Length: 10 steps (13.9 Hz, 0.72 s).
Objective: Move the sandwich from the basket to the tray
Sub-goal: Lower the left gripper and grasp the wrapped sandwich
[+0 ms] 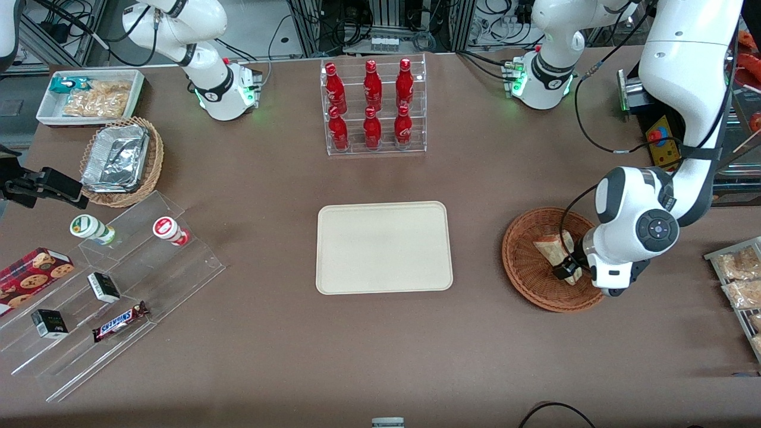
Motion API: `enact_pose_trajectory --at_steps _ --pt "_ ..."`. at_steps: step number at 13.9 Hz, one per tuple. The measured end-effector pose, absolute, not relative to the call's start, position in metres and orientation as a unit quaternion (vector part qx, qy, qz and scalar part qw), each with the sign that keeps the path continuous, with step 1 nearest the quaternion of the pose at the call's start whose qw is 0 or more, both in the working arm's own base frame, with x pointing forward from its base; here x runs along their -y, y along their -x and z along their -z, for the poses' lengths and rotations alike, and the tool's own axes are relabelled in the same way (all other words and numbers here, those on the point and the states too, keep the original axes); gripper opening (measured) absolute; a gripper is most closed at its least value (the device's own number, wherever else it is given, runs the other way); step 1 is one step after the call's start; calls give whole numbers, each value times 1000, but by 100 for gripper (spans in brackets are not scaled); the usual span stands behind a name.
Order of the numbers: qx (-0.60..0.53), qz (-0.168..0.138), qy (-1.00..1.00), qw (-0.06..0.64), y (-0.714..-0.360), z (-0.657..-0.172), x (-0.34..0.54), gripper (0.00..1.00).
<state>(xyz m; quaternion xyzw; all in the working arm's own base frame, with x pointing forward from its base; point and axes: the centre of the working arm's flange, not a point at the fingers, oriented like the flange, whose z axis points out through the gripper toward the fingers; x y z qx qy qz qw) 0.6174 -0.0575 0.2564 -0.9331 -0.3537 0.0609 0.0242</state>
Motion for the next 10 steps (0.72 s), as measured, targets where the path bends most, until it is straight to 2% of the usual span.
enact_pose_trajectory --at_steps 9,10 --pt "378 -82 922 32 -613 -230 58 100" --pt "383 -84 919 33 -612 -227 58 93"
